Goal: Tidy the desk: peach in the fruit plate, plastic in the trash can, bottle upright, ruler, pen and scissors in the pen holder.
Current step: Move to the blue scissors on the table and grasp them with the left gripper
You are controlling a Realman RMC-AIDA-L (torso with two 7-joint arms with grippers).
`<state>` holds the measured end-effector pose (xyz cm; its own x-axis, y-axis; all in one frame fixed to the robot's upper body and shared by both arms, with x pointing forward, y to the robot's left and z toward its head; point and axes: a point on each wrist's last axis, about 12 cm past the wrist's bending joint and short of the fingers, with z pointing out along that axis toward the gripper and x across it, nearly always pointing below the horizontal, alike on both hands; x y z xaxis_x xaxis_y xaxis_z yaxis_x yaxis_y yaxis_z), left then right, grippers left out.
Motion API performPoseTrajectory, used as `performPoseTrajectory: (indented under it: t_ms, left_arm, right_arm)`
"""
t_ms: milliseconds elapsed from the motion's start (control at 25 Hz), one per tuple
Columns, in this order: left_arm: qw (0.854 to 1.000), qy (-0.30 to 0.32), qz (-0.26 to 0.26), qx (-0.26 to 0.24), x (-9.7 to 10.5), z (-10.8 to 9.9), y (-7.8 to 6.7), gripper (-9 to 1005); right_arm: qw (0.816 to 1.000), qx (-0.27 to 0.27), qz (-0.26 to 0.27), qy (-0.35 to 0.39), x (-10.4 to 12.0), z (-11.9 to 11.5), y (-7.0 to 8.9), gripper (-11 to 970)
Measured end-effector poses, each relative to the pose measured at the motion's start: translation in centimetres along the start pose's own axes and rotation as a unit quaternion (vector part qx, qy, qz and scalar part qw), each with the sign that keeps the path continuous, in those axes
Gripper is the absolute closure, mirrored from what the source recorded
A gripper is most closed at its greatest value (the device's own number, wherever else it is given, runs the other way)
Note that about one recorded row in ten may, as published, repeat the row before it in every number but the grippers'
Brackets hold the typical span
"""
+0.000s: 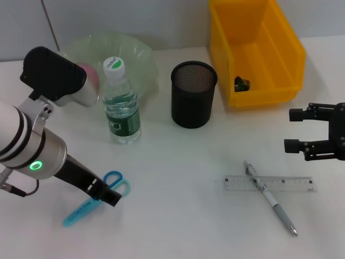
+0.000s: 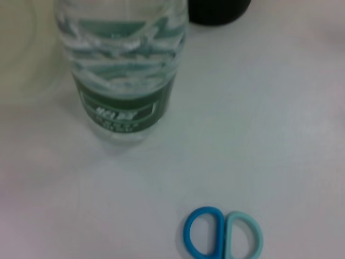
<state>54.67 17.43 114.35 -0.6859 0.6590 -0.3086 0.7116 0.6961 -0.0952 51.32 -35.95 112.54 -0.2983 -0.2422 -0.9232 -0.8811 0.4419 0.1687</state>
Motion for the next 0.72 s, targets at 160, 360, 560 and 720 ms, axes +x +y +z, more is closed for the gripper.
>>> performPoseTrajectory:
  t_ms: [160,360,560,720]
  left_arm:
    - [1.0,0.01,0.002,0.003,0.0,0.5,0.3,182]
    - [1.0,0.017,0.008,0.005,0.0,0.8,0.5,183]
    - [0.999,0.031,0.012,0.008,0.0,1.3,0.7,193]
    - [0.999,0.033,0.012,0.005,0.1,1.3,0.9,203]
  right_arm:
    - [1.0,0.0,0.001,0.0,0.0,0.1,-0.1,127]
    - [1.0,0.001,0.006,0.001,0.0,0.1,-0.1,127]
    - [1.0,-0.001,0.007,0.002,0.0,0.3,0.0,127]
    - [1.0,-0.002,0.01,0.0,0.1,0.5,0.1,127]
